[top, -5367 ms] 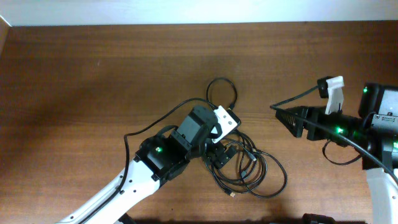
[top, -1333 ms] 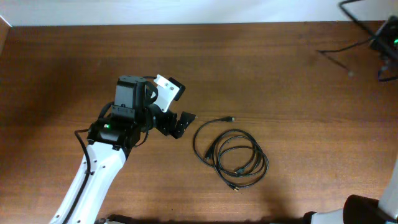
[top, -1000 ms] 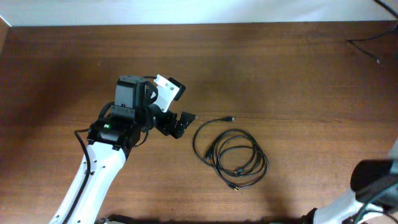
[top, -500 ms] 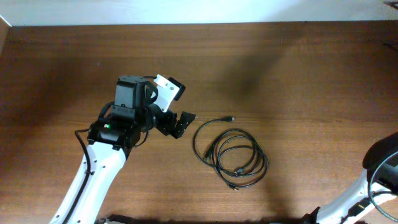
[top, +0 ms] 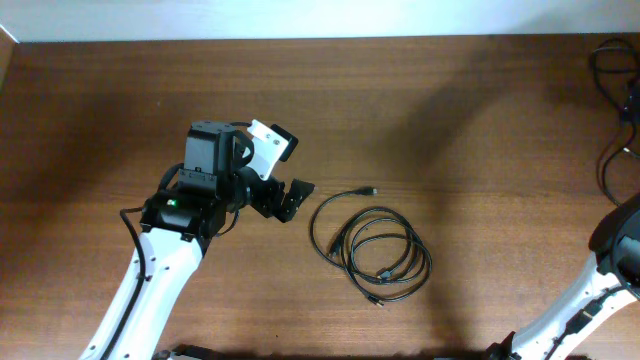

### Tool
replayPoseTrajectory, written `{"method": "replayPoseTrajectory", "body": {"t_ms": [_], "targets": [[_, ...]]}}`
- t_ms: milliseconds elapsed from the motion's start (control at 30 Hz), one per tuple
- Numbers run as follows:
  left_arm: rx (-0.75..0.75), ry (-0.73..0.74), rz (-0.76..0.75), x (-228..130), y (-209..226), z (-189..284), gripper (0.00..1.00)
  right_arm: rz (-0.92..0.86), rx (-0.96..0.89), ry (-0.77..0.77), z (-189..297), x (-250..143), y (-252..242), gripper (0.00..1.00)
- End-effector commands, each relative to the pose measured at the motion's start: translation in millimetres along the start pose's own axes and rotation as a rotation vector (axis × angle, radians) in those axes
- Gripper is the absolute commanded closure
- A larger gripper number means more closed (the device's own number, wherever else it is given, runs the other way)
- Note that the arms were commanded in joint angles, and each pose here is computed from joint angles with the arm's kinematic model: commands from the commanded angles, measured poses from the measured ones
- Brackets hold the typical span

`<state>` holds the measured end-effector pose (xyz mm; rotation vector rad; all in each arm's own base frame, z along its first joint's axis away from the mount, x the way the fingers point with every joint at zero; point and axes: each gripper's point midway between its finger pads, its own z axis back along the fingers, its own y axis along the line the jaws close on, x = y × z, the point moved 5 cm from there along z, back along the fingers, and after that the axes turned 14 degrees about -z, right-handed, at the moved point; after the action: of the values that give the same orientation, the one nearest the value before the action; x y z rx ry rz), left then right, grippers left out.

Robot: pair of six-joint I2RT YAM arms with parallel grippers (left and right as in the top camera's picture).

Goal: Untangle cables
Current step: 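Release the cable and return the right gripper to the remaining pile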

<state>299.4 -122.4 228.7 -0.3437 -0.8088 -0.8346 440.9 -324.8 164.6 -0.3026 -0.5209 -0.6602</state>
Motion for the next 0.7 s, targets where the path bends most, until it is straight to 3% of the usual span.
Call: {"method": "replayPoseTrajectory", "body": {"t_ms": [0,167,333,400,467,667], "targets": [[-0.005,-0.008,-0.012,1,0,1,0.01,-0.014,0.370,0.099,19,-16,43,0.01],[-0.005,-0.008,-0.012,1,0,1,0.01,-0.120,0.713,0.323,49,-49,81,0.01],[-0.005,-0.008,-0.012,1,0,1,0.01,-0.126,0.692,0.556,77,-89,89,0.00],[-0.005,-0.008,-0.012,1,0,1,0.01,-0.112,0.598,0.627,93,-102,79,0.00],[-0.005,-0.008,-0.012,1,0,1,0.01,-0.082,0.495,0.638,115,-107,64,0.00],[-0.005,-0.008,-0.012,1,0,1,0.01,-0.045,0.508,0.511,232,-109,51,0.00]]}}
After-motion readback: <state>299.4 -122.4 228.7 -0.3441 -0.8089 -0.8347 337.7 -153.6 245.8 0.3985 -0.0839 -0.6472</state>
